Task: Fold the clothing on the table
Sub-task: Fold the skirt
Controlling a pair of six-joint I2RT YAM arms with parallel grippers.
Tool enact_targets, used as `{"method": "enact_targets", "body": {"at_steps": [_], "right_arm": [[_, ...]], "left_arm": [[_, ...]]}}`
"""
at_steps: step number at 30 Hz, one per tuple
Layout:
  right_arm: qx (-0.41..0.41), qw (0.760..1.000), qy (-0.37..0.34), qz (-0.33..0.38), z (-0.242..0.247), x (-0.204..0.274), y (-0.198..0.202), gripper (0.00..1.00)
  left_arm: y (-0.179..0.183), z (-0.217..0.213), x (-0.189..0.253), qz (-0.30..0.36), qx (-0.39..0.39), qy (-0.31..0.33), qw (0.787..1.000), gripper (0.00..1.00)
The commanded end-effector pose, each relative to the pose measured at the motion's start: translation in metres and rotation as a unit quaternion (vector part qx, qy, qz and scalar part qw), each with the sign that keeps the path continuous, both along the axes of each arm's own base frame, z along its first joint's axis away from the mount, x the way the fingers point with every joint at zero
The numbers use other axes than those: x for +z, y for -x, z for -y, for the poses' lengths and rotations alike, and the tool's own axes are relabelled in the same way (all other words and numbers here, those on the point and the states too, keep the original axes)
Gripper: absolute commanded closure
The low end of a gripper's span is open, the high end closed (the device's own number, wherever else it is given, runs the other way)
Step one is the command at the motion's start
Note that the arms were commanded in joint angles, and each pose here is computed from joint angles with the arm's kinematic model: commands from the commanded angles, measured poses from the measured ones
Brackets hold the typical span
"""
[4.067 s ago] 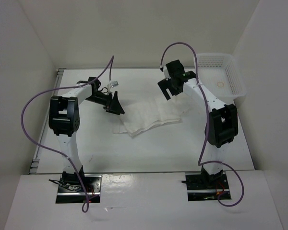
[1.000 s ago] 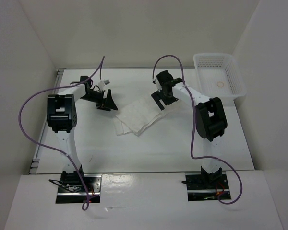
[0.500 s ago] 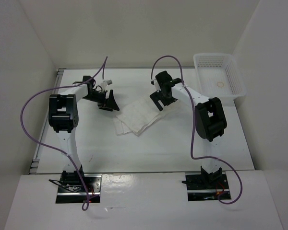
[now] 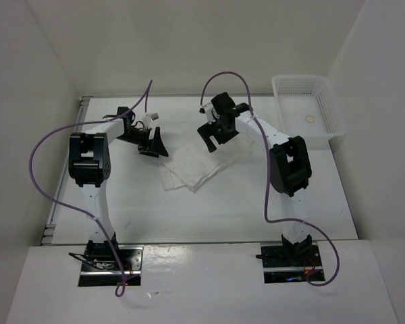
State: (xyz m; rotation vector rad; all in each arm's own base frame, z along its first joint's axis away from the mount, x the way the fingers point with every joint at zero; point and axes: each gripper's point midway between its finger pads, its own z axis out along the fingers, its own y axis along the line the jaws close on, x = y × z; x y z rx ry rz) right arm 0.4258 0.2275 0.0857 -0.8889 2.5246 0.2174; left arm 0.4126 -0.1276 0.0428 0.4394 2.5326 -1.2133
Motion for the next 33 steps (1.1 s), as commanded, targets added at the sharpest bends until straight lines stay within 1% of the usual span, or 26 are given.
{"method": "enact_targets", "body": {"at_steps": [1,8,9,15,19,22,24,25,27,28,31,33], "right_arm": [[0.030,0.999,-0.027,-0.033,-0.024,-0.006,0.012,0.03],[0.031,0.998,-0.019,-0.059,-0.023,-0.049,0.018,0.03],[0.035,0.997,-0.015,-0.065,-0.024,-0.056,0.024,0.03],[0.031,0.998,-0.007,-0.060,-0.021,-0.066,0.022,0.03],[0.026,0.997,-0.006,-0.067,-0.020,-0.071,0.026,0.03],[0.036,0.997,-0.008,-0.071,-0.027,-0.078,0.034,0.03],[0.037,0.997,-0.008,-0.071,-0.027,-0.078,0.034,0.03],[0.037,0.997,-0.008,-0.071,-0.027,-0.078,0.034,0.03],[0.035,0.997,-0.005,-0.065,-0.025,-0.074,0.033,0.03],[0.035,0.997,-0.005,-0.065,-0.025,-0.074,0.033,0.03],[0.035,0.998,-0.008,-0.060,-0.026,-0.069,0.032,0.03],[0.033,0.998,-0.004,-0.058,-0.024,-0.069,0.031,0.03]], "left_arm": [[0.032,-0.022,-0.054,-0.065,-0.008,-0.099,0.993,0.05],[0.028,-0.026,-0.054,-0.060,-0.006,-0.111,0.992,0.05],[0.031,-0.026,-0.054,-0.061,-0.010,-0.111,0.992,0.05],[0.019,-0.033,-0.050,-0.046,-0.006,-0.133,0.990,0.05],[0.013,-0.046,-0.053,-0.034,-0.007,-0.176,0.984,0.05],[0.007,-0.053,-0.054,-0.023,-0.014,-0.197,0.980,0.05],[0.011,-0.055,-0.058,-0.036,-0.022,-0.202,0.978,0.05],[0.017,-0.056,-0.065,-0.048,-0.031,-0.202,0.978,0.05],[0.025,-0.051,-0.066,-0.064,-0.045,-0.186,0.979,0.07],[0.028,-0.049,-0.068,-0.073,-0.047,-0.177,0.980,0.10],[0.034,-0.041,-0.065,-0.079,-0.054,-0.151,0.984,0.13],[0.048,-0.027,-0.071,-0.104,-0.070,-0.112,0.986,0.13]]}}
